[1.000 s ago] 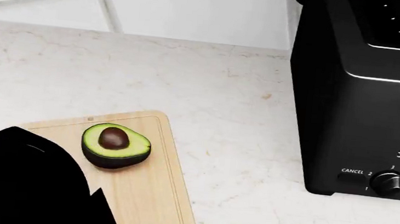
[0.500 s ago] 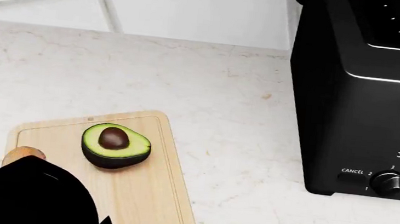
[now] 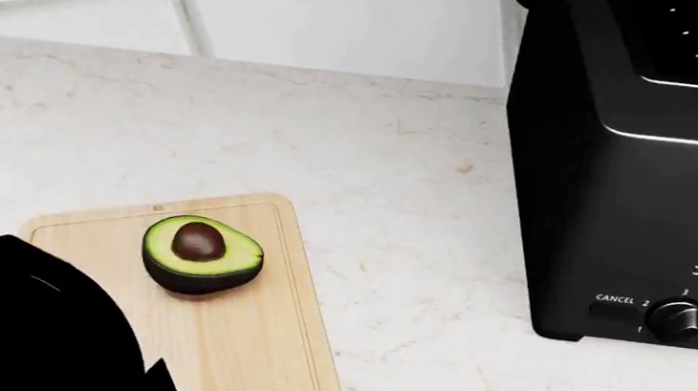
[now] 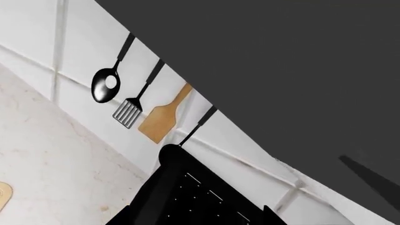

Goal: Place the avocado, onion, tomato and bell pepper on the cutting board.

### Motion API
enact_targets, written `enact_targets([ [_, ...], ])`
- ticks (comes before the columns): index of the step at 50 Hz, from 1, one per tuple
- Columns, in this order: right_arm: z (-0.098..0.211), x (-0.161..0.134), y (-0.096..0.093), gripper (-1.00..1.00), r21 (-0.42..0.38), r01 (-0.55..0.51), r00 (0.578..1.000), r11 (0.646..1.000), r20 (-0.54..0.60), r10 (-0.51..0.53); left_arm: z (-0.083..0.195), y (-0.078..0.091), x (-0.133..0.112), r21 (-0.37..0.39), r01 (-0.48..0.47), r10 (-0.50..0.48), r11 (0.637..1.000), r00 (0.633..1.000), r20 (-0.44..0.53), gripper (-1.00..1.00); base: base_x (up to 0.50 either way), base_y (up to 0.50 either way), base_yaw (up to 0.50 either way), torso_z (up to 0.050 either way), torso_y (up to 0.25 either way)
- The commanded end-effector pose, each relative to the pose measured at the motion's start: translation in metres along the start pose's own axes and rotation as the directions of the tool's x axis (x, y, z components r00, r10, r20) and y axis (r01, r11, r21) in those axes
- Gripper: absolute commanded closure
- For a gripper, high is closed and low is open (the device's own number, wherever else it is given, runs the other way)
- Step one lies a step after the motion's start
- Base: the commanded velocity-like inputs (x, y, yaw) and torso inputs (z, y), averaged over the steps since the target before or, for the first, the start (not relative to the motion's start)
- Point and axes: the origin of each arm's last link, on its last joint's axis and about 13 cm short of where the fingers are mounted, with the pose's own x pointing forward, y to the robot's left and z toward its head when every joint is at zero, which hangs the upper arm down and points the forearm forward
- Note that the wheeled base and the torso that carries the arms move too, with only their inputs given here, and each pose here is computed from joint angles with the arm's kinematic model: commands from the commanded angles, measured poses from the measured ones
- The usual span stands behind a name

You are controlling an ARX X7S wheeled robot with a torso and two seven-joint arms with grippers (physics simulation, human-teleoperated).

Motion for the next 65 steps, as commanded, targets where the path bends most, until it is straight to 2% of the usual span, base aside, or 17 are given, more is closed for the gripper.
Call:
enact_targets([
  [1,0.008,-0.004,0.000,-1.00,-0.003,-0.013,0.999,1.000,0.032,0.013,0.024,-0.013,-0.022,0.057,-0.006,0.001,0.998,0.997,0.079,1.00,0.00,0.00,0.00,0.000,0.000],
  [11,0.010,0.002,0.002,-1.00,-0.008,-0.021,0.999,1.000,0.030,0.021,0.020,-0.015,-0.041,0.058,-0.024,0.018,0.998,0.995,0.098,1.00,0.00,0.00,0.00,0.000,0.000],
  [18,0.010,0.005,0.004,-1.00,-0.009,-0.027,0.999,1.000,0.028,0.028,0.019,-0.002,-0.056,0.034,-0.095,0.089,0.995,0.987,0.134,1.00,0.00,0.00,0.00,0.000,0.000],
  [22,0.013,0.004,0.004,-1.00,-0.015,-0.028,0.999,0.999,0.034,0.029,0.017,0.007,-0.062,-0.019,-0.125,0.126,0.992,0.979,0.159,1.00,0.00,0.00,0.00,0.000,0.000],
  [26,0.017,0.002,0.004,-1.00,-0.020,-0.030,0.999,0.999,0.040,0.030,0.015,0.016,-0.067,-0.032,-0.176,0.179,0.984,0.967,0.180,1.00,0.00,0.00,0.00,0.000,0.000],
  [34,0.019,0.001,0.005,-1.00,-0.025,-0.032,0.999,0.999,0.041,0.033,0.005,0.035,-0.060,-0.074,-0.225,0.234,0.971,0.961,0.145,1.00,0.00,0.00,0.00,0.000,0.000],
  [36,0.019,0.001,0.006,-1.00,-0.027,-0.035,0.999,0.999,0.039,0.036,0.003,0.043,-0.058,-0.120,-0.215,0.231,0.969,0.963,0.141,1.00,0.00,0.00,0.00,0.000,0.000],
  [40,0.018,0.001,0.006,-1.00,-0.027,-0.033,0.999,0.999,0.038,0.034,0.000,0.052,-0.055,-0.116,-0.241,0.255,0.964,0.959,0.121,1.00,0.00,0.00,0.00,0.000,0.000],
  [43,0.017,0.002,0.006,-1.00,-0.028,-0.036,0.999,0.999,0.035,0.037,-0.006,0.058,-0.052,-0.140,-0.248,0.262,0.959,0.960,0.095,1.00,0.00,0.00,0.00,0.000,0.000],
  [55,0.018,0.003,0.007,-1.00,-0.031,-0.043,0.998,0.999,0.038,0.044,-0.023,0.078,-0.047,-0.181,-0.296,0.305,0.938,0.952,0.024,1.00,0.00,0.00,0.00,0.000,0.000],
  [65,0.017,0.003,0.008,-1.00,-0.031,-0.042,0.998,0.999,0.035,0.043,-0.032,0.087,-0.046,-0.207,-0.310,0.315,0.928,0.949,-0.010,1.00,0.00,0.00,0.00,0.000,0.000],
])
